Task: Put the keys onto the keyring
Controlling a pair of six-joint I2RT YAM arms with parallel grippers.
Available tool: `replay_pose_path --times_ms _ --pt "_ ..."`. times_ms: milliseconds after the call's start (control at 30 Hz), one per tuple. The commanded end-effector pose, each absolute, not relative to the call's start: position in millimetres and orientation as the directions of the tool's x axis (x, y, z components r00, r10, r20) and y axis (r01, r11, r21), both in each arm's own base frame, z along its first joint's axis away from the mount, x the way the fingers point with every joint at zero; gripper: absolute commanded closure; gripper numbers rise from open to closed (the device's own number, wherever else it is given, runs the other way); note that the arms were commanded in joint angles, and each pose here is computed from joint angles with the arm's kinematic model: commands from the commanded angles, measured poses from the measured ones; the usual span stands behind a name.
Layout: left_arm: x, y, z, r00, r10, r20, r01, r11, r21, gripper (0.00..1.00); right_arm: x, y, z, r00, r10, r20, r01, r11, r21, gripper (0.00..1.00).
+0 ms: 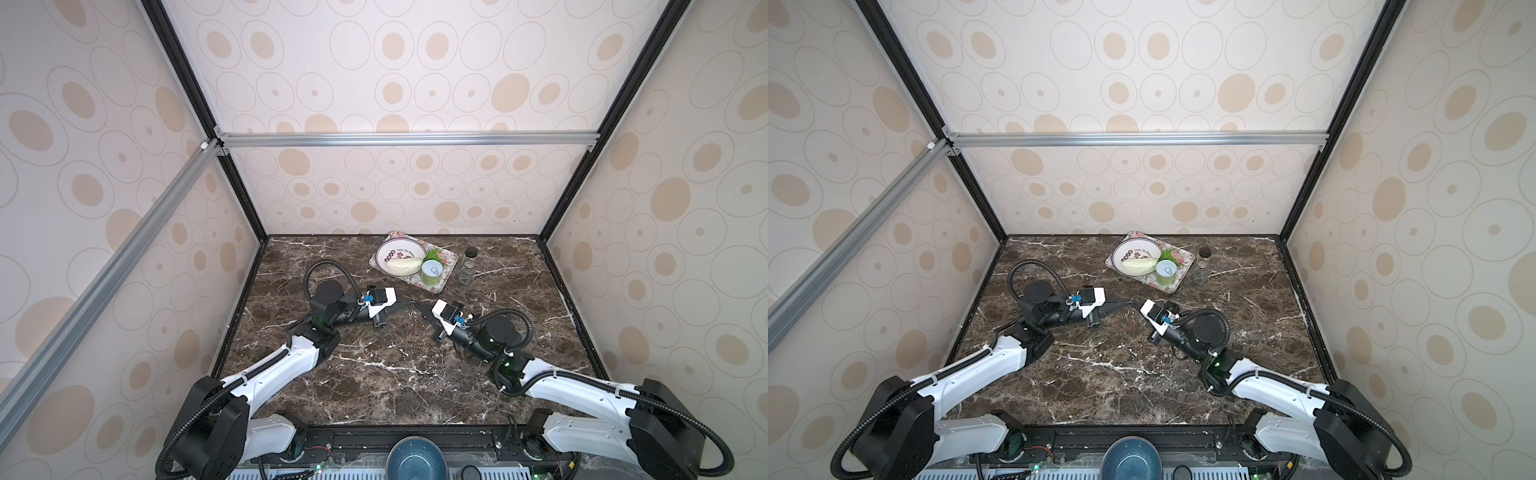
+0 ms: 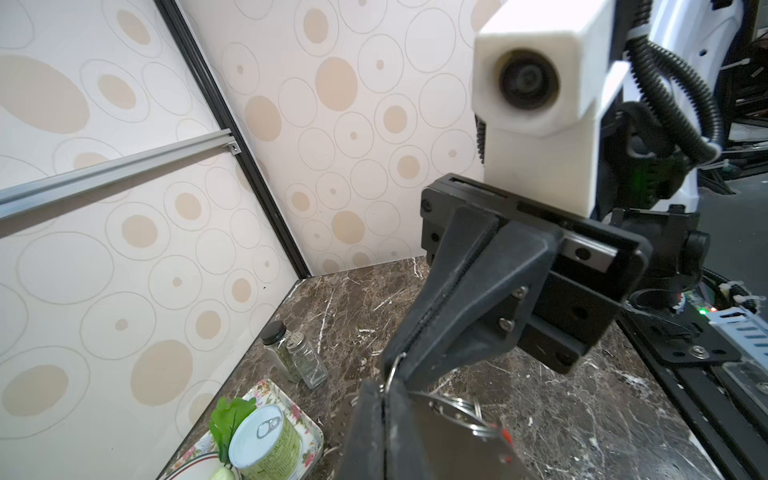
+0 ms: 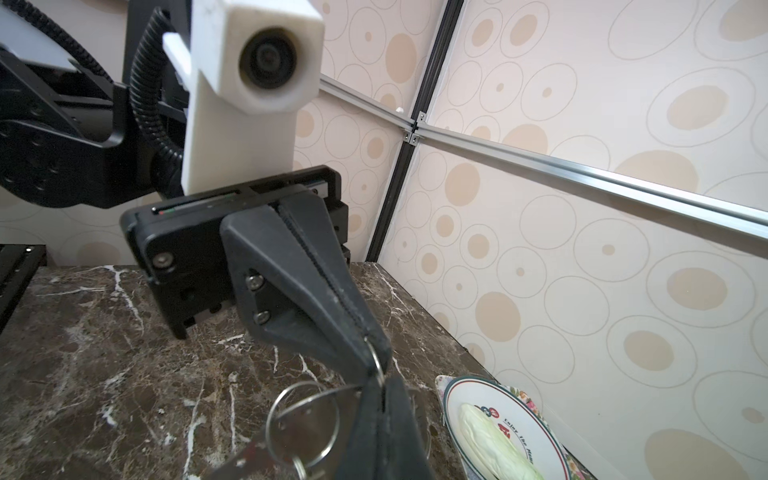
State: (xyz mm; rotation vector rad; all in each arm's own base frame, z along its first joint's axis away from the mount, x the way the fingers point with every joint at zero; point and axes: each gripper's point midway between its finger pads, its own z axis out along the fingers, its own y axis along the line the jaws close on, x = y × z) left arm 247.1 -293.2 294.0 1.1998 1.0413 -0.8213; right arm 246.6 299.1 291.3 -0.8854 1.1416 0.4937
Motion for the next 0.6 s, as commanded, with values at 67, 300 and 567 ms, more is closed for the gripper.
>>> replay_pose_path --times_ms 67,300,567 --pt "199.1 -300.4 325.1 0.385 -0.138 -0.912 0.922 0.092 0.375 1.0 263.3 304.6 291.7 0.365 -0.152 -0.918 -0.682 0.628 -0.375 0.93" --pt "207.7 -299.9 334.6 0.334 -0.157 -0.929 0.939 0.145 0.313 1.0 272.4 304.3 297.9 0.35 -0.149 -0.925 -0.651 0.671 -0.355 0.89" --pt "215.2 -301.6 340.7 0.291 -0.166 -0.942 0.951 0.161 0.265 1.0 269.4 313.2 299.9 0.379 -0.171 -0.909 -0.632 0.67 -0.39 0.95"
